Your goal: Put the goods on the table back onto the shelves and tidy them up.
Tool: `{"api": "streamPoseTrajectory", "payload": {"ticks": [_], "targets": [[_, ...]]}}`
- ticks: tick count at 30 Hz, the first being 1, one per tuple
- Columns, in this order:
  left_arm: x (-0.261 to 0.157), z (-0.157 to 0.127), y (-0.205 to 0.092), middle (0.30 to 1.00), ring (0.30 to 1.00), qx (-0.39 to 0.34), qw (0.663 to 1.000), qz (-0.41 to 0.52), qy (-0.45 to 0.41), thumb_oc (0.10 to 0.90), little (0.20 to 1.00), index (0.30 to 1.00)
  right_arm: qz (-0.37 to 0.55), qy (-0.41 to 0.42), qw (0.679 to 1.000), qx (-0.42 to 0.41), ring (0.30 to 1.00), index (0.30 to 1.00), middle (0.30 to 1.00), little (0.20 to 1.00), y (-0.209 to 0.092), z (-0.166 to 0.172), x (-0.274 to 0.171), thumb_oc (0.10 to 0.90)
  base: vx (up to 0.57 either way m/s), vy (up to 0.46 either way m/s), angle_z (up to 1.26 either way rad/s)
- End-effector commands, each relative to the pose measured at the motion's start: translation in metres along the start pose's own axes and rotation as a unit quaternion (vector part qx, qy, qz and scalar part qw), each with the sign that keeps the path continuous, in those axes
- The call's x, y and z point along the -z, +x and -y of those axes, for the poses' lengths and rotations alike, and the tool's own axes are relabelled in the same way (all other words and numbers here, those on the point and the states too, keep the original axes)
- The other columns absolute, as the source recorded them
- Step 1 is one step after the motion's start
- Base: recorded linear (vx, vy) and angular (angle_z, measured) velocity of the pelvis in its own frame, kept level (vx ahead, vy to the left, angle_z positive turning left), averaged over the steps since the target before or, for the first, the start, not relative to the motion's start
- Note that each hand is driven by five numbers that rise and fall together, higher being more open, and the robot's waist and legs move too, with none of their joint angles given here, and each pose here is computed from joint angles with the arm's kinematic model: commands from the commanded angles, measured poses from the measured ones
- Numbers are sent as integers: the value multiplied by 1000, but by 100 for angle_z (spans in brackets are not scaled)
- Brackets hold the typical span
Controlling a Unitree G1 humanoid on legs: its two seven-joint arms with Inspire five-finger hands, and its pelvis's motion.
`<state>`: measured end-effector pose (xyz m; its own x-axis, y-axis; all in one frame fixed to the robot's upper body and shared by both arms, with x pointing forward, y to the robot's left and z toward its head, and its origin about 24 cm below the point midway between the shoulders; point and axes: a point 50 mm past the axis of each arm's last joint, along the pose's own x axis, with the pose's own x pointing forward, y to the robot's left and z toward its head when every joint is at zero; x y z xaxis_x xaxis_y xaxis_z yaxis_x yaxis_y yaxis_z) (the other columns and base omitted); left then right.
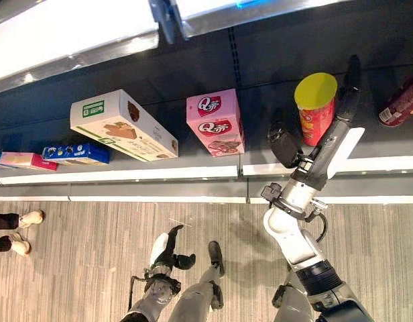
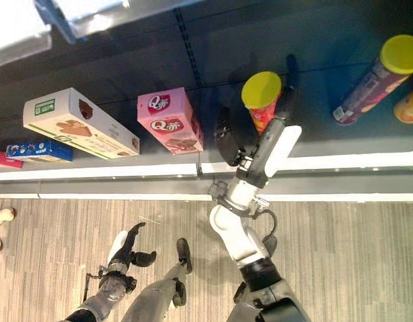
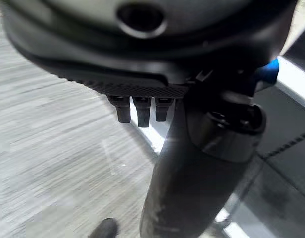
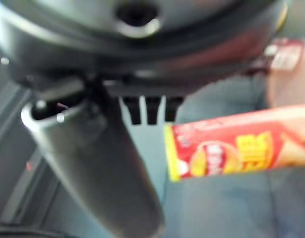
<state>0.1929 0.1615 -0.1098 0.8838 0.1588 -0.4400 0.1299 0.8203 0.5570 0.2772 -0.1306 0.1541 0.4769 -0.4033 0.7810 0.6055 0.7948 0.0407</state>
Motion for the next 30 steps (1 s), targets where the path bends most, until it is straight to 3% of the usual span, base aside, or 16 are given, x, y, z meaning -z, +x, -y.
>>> {"api": "streamPoseTrajectory", "payload": {"ticks": [1,8,14,18,22,26,28,29,30], "targets": [[34,-24,-6,900,900,-40,997,-49,42,800,900,900,78,89,992,37,900,900,900,900,20,6,-35,800,68,10,5],[61,-15,-25,900,900,-16,992,-106,63,800,900,900,0,-1,1000,6,900,900,900,900,-21,42,-2,800,91,12,0],[78,-10,-42,900,900,0,988,-139,68,800,900,900,-51,-76,995,34,900,900,900,900,-35,76,17,800,92,15,-8],[91,-9,-50,900,900,2,983,-171,70,800,900,900,-72,-86,993,24,900,900,900,900,-47,89,16,800,45,21,-19],[107,-8,-63,900,900,-16,972,-230,48,800,900,900,-138,-109,984,-21,900,900,900,900,-79,119,15,800,42,15,-18],[111,-3,-68,900,900,-7,968,-250,25,800,900,900,-205,-170,963,-39,900,900,900,900,-103,144,30,800,22,13,-13],[113,-3,-69,900,900,1,967,-254,3,800,900,900,-292,-266,916,-75,900,900,900,900,-141,173,52,800,23,12,-32],[113,-3,-69,900,900,1,967,-254,3,800,900,900,-292,-266,916,-75,900,900,900,900,-141,173,52,800,32,14,-32],[112,-3,-68,900,900,3,967,-254,-18,800,900,900,-369,-322,869,-78,900,900,900,900,-172,194,68,800,35,11,-24]]}}
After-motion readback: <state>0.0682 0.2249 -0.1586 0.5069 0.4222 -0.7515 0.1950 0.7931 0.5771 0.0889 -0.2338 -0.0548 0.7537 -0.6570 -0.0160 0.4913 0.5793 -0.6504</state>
